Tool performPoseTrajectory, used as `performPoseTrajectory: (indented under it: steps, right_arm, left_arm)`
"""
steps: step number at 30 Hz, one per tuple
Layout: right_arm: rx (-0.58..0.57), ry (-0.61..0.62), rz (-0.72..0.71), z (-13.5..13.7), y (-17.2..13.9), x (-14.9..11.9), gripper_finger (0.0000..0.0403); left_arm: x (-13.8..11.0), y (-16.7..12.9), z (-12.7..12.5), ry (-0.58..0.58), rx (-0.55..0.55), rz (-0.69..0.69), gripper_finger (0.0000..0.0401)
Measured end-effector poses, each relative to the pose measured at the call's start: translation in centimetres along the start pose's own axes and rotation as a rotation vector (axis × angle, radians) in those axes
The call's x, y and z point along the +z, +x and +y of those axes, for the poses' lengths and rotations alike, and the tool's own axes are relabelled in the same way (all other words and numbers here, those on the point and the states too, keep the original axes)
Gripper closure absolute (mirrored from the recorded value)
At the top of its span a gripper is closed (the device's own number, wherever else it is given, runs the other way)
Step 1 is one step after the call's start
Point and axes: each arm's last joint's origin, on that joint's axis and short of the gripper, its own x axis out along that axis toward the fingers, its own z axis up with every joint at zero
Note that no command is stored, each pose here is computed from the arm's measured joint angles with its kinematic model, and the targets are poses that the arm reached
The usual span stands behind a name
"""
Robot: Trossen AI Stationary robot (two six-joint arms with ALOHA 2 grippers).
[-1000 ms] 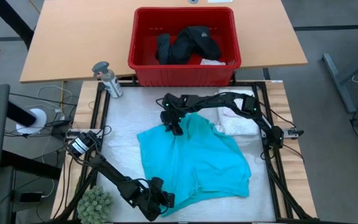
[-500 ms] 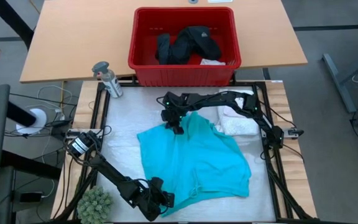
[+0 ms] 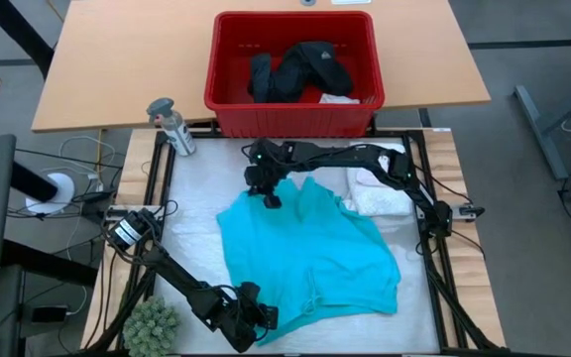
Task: Fold Laundry from Bin
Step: Fold the light blue shorts
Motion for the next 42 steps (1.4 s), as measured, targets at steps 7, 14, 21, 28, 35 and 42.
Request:
performPoseTrajectory:
  steps: [7, 14, 21, 28, 35, 42]
  right_arm:
    - [-0.025, 0.021, 0.142, -0.6, -0.4, -1.7, 0.0238]
    - [0.005, 0.187, 0.269, -2.7, -2.9, -4.3, 0.0201]
    - [0.041, 0.261, 0.382, -3.9, -3.1, -8.4, 0.0221]
    - [0.020, 0.206, 0.415, -3.8, -3.0, -8.6, 0.0252]
    - [0.016, 0.154, 0.433, -3.7, -3.0, -8.6, 0.0376]
    - [-0.127, 0.112, 0.551, -4.2, -3.3, -8.9, 0.0388]
  left_arm:
    - [0.0, 0.0, 0.0, 0.004, 0.000, 0.000, 0.0401]
    - [-0.1, 0.0, 0.1, 0.009, 0.006, -0.001, 0.0401]
    - [-0.1, -0.1, 0.2, 0.018, 0.004, -0.016, 0.0401]
    - [0.0, -0.1, 0.2, 0.010, 0.004, -0.025, 0.0401]
    - [0.1, 0.0, 0.2, 0.001, 0.005, -0.027, 0.0401]
    - [0.1, 0.0, 0.2, -0.001, 0.004, -0.029, 0.0401]
